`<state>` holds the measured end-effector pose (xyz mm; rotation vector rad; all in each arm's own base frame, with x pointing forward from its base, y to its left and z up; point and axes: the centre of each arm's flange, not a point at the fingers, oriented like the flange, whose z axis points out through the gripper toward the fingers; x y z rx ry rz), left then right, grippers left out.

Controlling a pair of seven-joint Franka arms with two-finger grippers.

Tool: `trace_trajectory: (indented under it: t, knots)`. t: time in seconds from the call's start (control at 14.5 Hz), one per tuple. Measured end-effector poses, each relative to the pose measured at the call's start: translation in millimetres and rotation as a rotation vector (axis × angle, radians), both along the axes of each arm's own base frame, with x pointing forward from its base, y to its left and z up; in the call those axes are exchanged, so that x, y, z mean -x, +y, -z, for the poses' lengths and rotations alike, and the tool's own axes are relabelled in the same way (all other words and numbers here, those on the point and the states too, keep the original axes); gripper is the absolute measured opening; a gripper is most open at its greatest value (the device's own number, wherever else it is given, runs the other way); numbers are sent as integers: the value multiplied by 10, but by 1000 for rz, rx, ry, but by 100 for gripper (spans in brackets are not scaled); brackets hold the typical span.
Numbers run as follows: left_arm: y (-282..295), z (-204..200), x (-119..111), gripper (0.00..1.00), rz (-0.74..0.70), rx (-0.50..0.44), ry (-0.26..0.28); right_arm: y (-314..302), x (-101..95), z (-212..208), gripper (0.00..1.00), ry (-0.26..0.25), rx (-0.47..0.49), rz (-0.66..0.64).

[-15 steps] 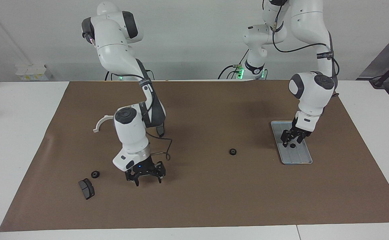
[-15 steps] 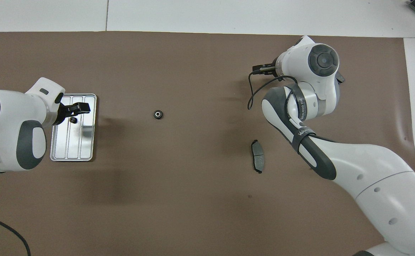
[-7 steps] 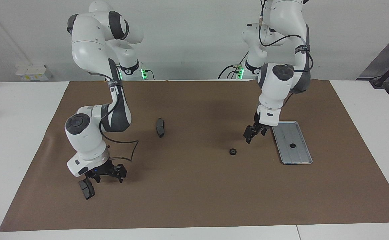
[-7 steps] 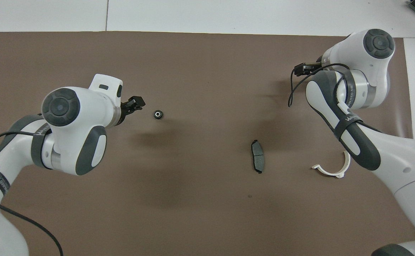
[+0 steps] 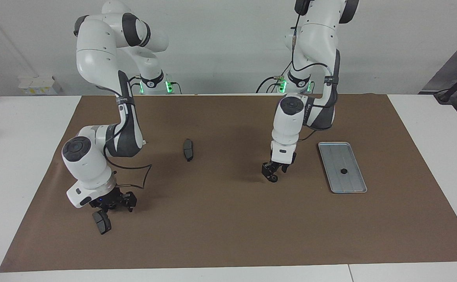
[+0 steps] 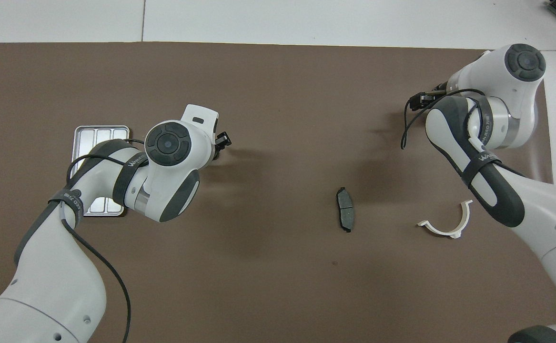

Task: Pick bearing gear from pile to tray
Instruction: 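Lower the second gear onto the tray and open the left gripper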

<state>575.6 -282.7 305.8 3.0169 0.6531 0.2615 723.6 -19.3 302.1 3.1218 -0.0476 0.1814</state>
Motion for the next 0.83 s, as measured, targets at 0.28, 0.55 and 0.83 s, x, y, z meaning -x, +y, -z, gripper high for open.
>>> trace_trajectory:
  t: [0.28,0.55,0.83]
  knots:
    - [-10,53,5,63,26,-29,-6,-307,94,45,85,19,1,42]
    - [-11,127,25,56,30,-35,4,-409,191,122,81,40,-1,56]
    - [5,110,21,44,31,-40,1,-373,240,155,71,48,-2,52]
